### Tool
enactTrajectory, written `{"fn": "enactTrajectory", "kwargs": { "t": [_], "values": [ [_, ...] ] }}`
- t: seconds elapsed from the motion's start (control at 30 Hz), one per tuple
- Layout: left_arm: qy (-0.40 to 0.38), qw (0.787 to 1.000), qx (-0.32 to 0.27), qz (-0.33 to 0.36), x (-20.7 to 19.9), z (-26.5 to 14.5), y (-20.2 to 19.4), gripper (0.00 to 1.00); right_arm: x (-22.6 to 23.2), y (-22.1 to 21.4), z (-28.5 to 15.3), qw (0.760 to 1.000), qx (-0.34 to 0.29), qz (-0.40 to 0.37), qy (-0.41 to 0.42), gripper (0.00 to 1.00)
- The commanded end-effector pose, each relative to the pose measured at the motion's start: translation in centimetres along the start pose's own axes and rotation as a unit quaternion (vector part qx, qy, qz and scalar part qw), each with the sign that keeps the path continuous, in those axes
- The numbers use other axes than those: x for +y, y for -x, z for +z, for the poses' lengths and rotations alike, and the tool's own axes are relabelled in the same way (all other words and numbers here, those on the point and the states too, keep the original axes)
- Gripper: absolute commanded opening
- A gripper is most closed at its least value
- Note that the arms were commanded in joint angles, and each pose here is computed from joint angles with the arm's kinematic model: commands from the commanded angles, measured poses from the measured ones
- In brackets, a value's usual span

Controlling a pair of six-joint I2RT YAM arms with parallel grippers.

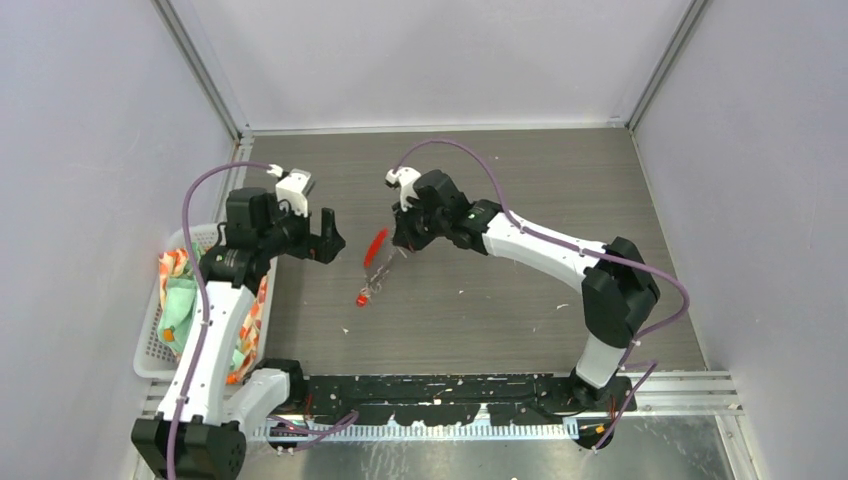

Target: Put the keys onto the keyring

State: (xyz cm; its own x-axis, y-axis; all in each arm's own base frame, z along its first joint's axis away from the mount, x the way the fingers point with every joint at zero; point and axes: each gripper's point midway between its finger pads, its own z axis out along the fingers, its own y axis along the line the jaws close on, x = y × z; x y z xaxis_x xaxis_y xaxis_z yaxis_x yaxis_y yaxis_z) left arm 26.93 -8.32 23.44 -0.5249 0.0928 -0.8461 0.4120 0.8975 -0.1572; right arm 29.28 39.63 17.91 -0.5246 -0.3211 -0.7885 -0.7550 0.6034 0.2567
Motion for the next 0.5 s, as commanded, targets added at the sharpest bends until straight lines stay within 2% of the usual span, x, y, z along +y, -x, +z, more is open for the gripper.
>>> {"fn": "enactTrajectory", "kwargs": {
  "t": [0.0, 0.13, 0.23, 0.47],
  "values": [
    [-0.024, 0.997, 0.071, 0.018, 0.3, 1.1, -2.3, 1.00, -2.6, -0.5, -0.7, 0.999, -0.014, 0.013, -0.029, 0.01],
    [-0.025, 0.989, 0.146, 0.008, 1.4, 2.6, -4.0, 1.00, -7.4, -4.3, -1.8, 0.991, 0.009, 0.056, -0.118, 0.01],
    [-0.032, 0.984, 0.175, 0.016, 1.9, 3.5, -4.8, 1.00, -10.6, -6.2, -3.2, 0.982, 0.008, 0.085, -0.168, 0.01],
    [-0.038, 0.990, 0.136, 0.028, 1.8, 4.3, -3.9, 1.00, -17.0, -10.6, -6.4, 0.953, 0.020, 0.153, -0.261, 0.01]
  ]
}}
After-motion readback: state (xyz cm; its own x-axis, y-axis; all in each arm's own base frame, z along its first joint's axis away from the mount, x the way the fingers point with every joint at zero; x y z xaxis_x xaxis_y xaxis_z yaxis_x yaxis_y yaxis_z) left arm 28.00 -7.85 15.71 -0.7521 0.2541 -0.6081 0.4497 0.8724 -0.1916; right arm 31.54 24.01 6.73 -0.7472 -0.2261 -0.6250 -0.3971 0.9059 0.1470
